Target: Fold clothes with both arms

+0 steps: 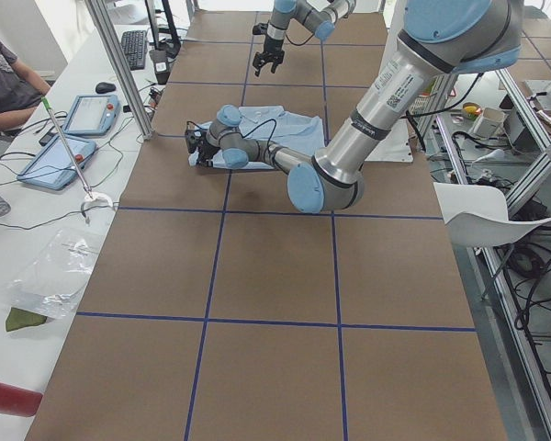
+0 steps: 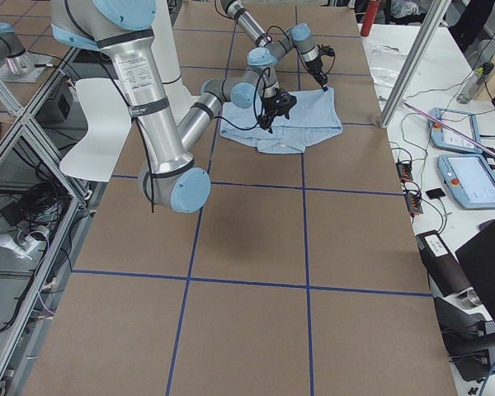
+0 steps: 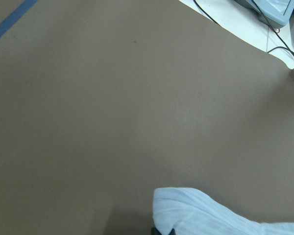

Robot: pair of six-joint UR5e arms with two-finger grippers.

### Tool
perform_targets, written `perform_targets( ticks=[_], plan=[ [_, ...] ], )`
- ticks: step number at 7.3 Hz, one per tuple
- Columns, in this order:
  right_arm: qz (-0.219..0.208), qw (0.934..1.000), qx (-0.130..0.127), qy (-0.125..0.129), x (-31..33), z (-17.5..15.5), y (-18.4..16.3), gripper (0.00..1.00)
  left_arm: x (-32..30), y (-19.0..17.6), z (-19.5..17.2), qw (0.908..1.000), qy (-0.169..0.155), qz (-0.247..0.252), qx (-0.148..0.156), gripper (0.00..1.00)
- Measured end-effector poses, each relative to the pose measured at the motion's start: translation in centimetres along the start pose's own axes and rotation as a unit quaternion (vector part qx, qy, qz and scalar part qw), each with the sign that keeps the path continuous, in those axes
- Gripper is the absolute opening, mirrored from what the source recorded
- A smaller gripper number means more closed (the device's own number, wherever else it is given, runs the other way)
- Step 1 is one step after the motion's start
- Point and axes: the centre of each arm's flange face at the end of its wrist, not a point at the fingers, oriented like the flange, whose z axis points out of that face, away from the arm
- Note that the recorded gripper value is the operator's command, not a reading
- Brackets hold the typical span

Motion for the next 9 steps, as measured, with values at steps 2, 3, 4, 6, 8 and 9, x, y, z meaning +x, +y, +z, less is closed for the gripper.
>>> perform_targets(
  ticks=[2,3,4,6,8,9],
  plan=[
    [-0.027,0.9993,-0.019,-0.02,-1.2,0.9,2.4,1.0,-0.8,-1.9,-0.3,0.9993,-0.003,0.037,0.007,0.55],
    [-0.067,0.9972,-0.028,-0.02,-1.5,1.8,4.7,1.0,-2.9,-2.7,-1.3,0.9987,-0.004,0.051,0.002,0.55],
    [-0.137,0.9898,-0.037,-0.017,-1.3,2.7,7.5,1.0,-5.9,-3.2,-3.1,0.9981,-0.001,0.061,-0.01,0.54],
    [-0.307,0.9503,-0.05,-0.002,-0.1,4.4,13.0,1.0,-11.0,-3.5,-7.9,0.9957,0.014,0.09,-0.019,0.54],
    [-0.448,0.8929,-0.037,0.026,0.1,4.8,18.3,1.0,-13.8,-3.5,-10.1,0.9945,0.014,0.102,-0.019,0.54],
    [-0.51,0.859,-0.03,0.036,0.3,5.0,20.2,1.0,-14.7,-3.4,-10.5,0.9944,0.012,0.103,-0.02,0.55]
  ],
)
